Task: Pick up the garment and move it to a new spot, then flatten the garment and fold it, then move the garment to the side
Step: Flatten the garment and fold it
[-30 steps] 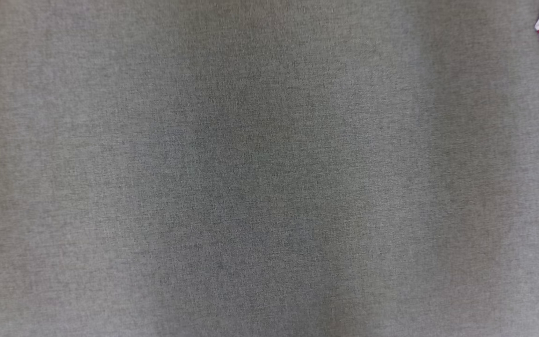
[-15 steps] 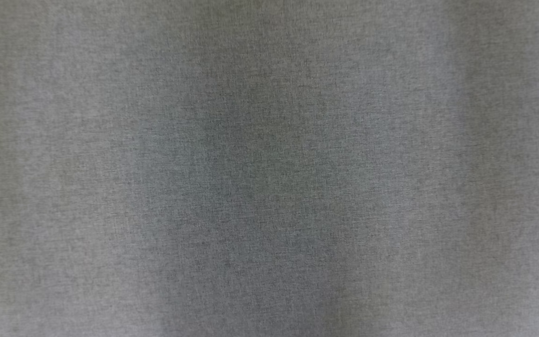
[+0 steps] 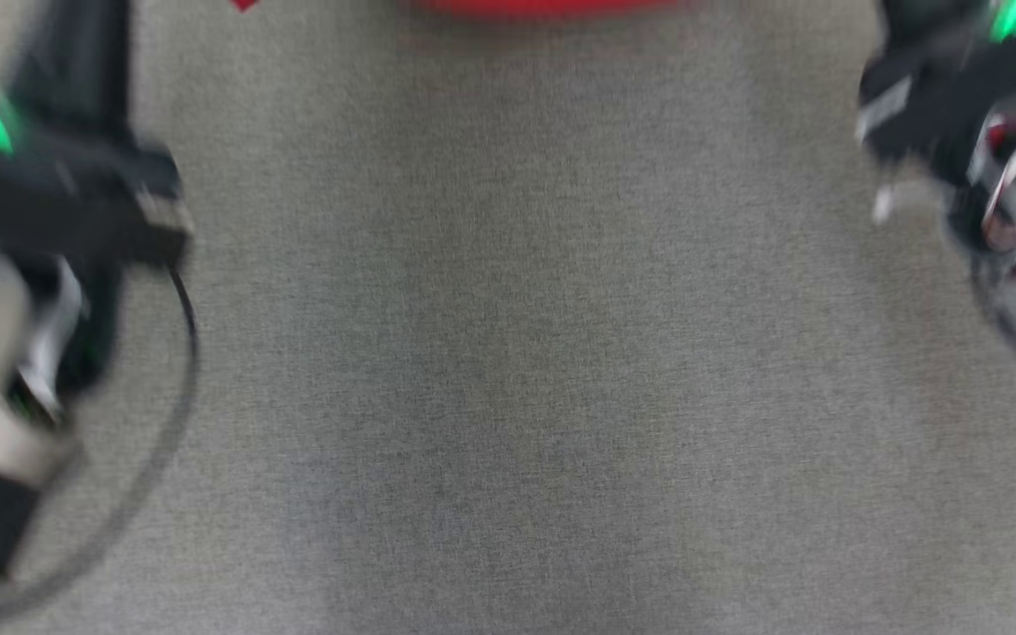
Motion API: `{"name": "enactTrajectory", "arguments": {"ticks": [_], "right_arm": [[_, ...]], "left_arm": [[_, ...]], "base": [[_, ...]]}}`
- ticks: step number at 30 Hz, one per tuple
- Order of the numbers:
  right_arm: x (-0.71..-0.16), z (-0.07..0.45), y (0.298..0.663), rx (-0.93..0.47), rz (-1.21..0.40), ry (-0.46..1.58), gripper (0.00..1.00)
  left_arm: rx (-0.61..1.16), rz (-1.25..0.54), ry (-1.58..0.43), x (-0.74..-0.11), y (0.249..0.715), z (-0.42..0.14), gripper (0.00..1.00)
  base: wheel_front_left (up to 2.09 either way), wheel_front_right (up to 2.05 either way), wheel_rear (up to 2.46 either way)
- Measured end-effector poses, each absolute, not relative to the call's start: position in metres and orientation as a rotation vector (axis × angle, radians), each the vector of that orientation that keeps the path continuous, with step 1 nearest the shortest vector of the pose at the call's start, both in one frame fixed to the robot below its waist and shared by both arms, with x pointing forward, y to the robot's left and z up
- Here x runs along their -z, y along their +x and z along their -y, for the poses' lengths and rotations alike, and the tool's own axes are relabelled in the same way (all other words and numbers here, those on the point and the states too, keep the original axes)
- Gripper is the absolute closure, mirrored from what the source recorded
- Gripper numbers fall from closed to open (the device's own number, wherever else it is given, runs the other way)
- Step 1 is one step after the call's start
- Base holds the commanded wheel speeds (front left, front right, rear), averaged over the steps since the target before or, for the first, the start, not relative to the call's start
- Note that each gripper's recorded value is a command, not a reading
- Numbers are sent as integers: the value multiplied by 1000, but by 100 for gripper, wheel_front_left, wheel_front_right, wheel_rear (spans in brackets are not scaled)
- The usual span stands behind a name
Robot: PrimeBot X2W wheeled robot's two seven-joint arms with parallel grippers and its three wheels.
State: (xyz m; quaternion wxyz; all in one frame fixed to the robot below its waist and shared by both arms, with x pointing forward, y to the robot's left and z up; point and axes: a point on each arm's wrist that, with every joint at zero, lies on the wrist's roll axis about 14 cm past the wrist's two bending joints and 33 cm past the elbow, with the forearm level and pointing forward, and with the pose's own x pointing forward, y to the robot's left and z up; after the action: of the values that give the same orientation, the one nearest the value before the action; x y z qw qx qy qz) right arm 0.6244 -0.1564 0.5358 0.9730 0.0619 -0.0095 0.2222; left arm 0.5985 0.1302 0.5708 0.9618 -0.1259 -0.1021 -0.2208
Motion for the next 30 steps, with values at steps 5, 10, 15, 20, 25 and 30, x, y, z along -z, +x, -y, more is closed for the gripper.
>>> {"name": "enactTrajectory", "arguments": {"ticks": [5,10,15,20,25,30], "right_arm": [[-499,161,576,-440,-80,201,100],[-466,164,520,-410,-178,277,100],[-452,168,487,-385,-219,296,100],[-439,174,444,-344,-261,322,100],[-435,170,406,-336,-279,355,100],[-428,164,368,-326,-309,401,100]], "left_arm": [[415,117,-329,-536,549,-129,100],[333,-3,-404,-491,496,-136,100],[260,-74,-424,-465,463,-149,100],[205,-134,-440,-444,424,-152,100],[141,-161,-432,-434,390,-160,100],[109,-195,-402,-424,358,-164,100]], "base": [[0,0,0],[0,0,0],[0,0,0],[0,0,0],[0,0,0],[0,0,0]]}}
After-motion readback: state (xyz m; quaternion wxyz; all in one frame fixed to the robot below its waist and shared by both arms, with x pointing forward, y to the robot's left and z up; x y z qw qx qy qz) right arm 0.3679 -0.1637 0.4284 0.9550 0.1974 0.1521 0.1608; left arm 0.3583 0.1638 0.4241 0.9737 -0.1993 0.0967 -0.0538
